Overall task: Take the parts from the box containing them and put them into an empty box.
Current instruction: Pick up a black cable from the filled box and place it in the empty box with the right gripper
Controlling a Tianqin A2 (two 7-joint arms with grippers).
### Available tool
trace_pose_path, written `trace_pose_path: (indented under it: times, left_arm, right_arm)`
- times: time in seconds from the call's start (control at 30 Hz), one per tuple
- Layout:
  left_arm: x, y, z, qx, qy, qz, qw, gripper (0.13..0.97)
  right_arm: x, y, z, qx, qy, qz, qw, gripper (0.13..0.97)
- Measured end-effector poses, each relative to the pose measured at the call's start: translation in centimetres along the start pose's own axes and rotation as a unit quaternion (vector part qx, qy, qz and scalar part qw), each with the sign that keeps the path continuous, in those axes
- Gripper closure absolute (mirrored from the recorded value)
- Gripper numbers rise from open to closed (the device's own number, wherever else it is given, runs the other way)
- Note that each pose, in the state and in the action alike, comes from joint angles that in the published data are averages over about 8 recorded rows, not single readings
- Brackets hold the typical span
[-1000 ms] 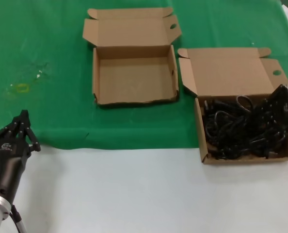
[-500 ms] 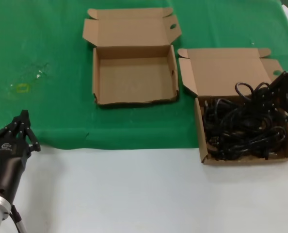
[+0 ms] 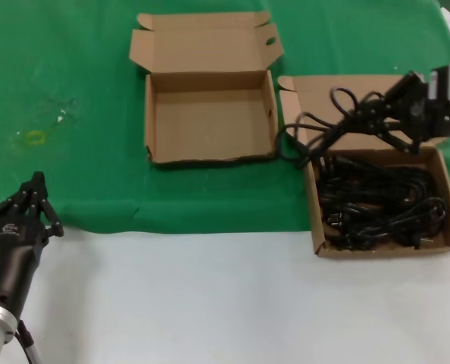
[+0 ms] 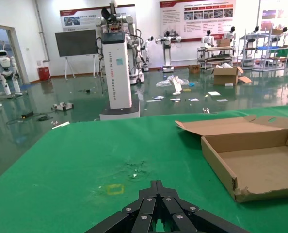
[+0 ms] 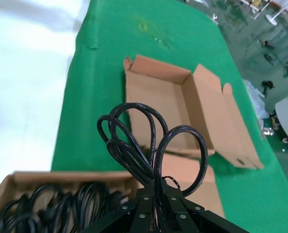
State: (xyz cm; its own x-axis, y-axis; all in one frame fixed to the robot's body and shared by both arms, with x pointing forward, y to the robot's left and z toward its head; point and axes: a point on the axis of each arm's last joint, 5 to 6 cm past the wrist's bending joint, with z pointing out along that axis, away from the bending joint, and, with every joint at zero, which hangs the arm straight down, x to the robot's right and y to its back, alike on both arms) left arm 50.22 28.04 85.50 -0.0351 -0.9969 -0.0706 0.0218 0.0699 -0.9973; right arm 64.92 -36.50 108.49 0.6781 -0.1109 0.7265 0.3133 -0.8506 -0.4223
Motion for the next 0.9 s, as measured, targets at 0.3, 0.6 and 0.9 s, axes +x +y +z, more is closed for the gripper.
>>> trace_pose_path:
  times: [0.3, 0.6, 0.9]
  left_arm:
    - [0.0, 0.0, 0.0, 0.0, 0.0, 0.0, 1.0, 0.953]
    - [0.0, 0.0, 0.0, 0.0, 0.0, 0.0, 1.0, 0.953]
    - [0.0, 0.0, 0.0, 0.0, 0.0, 0.0, 1.0, 0.953]
  right_arm:
    - [1.0, -2.0, 4.4, 0.035, 0.014, -0.006, 0.999, 0.923]
    - [0.6, -3.6, 10.4, 0.064, 0.021, -0.01, 0.998, 0.923]
    - [0.8, -5.1, 15.7, 0.08, 0.043, -0.009, 0.996, 0.923]
